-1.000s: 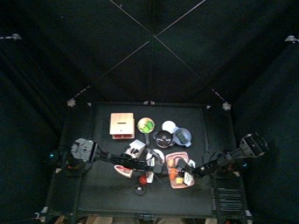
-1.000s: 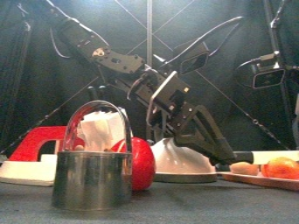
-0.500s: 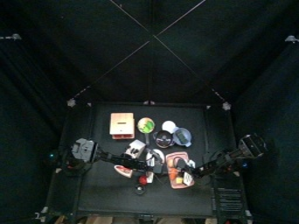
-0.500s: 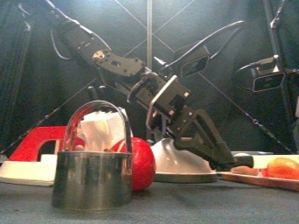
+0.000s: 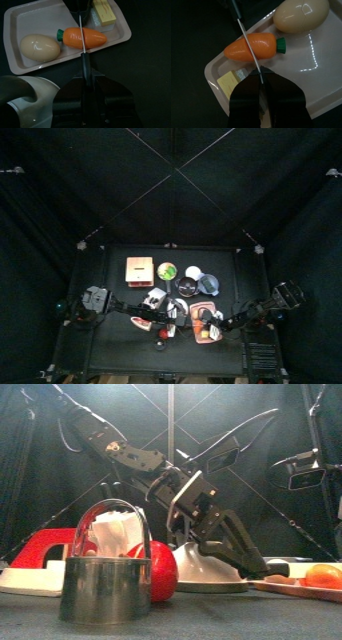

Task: Cut carrot

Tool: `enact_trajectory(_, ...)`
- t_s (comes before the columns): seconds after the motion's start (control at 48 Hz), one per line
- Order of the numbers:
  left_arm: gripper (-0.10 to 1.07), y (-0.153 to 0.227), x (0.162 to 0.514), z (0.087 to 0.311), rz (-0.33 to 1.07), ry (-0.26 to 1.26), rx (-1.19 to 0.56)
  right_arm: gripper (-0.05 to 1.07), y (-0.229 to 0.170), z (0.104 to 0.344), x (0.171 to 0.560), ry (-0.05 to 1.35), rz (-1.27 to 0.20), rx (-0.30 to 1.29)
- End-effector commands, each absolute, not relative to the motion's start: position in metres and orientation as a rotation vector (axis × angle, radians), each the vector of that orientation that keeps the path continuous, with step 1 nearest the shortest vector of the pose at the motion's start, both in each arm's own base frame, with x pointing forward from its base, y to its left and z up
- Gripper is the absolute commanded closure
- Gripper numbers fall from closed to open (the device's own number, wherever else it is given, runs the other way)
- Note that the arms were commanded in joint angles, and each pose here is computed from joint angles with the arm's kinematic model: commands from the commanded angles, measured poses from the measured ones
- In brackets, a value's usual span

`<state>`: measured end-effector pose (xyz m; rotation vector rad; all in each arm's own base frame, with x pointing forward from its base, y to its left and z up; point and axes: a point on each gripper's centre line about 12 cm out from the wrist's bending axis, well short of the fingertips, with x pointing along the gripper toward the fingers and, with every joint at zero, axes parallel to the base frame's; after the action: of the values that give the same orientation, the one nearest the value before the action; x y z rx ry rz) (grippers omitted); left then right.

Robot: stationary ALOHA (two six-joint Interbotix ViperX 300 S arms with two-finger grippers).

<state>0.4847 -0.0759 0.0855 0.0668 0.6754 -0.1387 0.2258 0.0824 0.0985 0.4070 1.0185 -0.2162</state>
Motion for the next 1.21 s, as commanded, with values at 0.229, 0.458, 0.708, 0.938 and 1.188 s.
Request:
enact_trajectory(0.229,0.67,-0.082,0.481,0.081,-0.155,0.702,0.075,0.6,0.081,0.095,0.224,1.031,-0.233,0.412)
enact_trajectory(0.458,0.67,-0.082,0.48,0.08,-0.155,0.707,0.075,0.6,0.08,0.093,0.224,1.038,-0.24,0.409)
enact_trajectory(0.708,0.67,-0.081,0.479,0.078,-0.154,0.716,0.075,0.6,0.078,0.09,0.225,1.045,-0.249,0.409)
enact_trajectory(0.938,0.67,-0.081,0.478,0.075,-0.155,0.728,0.076,0.6,0.078,0.09,0.226,1.044,-0.246,0.413)
enact_trajectory(1.188,0.67,-0.081,0.478,0.072,-0.155,0.741,0.073,0.6,0.077,0.09,0.226,1.044,-0.25,0.418)
